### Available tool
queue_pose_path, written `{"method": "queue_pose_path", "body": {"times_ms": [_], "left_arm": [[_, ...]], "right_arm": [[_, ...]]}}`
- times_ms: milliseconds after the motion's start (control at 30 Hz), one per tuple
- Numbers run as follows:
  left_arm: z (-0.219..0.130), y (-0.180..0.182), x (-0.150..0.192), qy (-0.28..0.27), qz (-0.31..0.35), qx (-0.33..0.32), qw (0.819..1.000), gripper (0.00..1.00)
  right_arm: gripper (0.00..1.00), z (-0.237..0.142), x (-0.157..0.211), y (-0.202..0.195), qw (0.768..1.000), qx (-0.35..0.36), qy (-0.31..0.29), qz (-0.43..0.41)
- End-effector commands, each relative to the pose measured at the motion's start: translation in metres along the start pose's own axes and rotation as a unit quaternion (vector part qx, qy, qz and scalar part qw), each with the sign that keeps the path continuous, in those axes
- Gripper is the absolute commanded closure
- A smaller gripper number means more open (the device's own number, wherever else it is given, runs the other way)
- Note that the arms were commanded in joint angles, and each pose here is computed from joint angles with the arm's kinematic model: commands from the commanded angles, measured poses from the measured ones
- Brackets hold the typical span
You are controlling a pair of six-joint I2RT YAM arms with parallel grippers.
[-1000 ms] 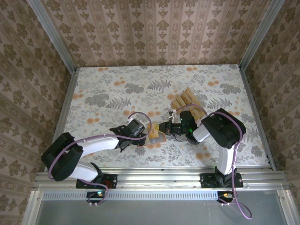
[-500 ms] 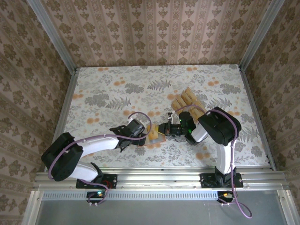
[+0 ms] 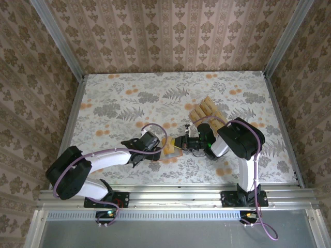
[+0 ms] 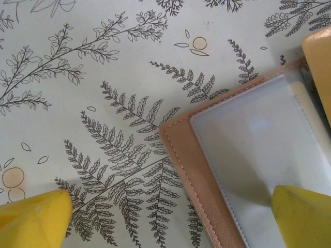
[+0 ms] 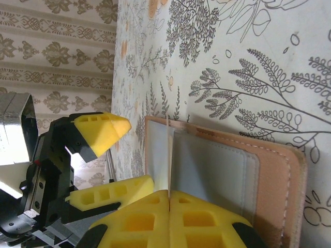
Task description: Put the credit cards into the card holder
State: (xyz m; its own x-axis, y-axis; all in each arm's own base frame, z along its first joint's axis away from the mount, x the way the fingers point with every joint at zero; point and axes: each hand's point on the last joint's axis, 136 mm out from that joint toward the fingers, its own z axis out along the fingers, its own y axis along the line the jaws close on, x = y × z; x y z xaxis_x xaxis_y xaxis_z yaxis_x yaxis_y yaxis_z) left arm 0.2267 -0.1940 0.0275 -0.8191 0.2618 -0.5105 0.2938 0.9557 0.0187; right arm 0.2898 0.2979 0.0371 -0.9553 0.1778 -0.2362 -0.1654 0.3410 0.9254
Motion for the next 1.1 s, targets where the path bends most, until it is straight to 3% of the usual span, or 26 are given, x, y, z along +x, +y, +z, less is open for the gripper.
{"method": "queue_pose_path", "body": {"times_ms": [0, 1067], "left_arm": [[-0.001, 0.007, 0.012, 0.015, 0.005, -0.018, 1.000, 0.00], [0.000, 0.007, 0.013, 0.015, 0.004, -0.018, 1.000, 0.00]], "right_arm": [[1.00, 0.002, 0.016, -0.007, 1.000, -0.001, 0.027, 0.009], [1.00, 0.002, 0.033, -0.016, 0.998, 0.024, 0.045, 0.024]]}}
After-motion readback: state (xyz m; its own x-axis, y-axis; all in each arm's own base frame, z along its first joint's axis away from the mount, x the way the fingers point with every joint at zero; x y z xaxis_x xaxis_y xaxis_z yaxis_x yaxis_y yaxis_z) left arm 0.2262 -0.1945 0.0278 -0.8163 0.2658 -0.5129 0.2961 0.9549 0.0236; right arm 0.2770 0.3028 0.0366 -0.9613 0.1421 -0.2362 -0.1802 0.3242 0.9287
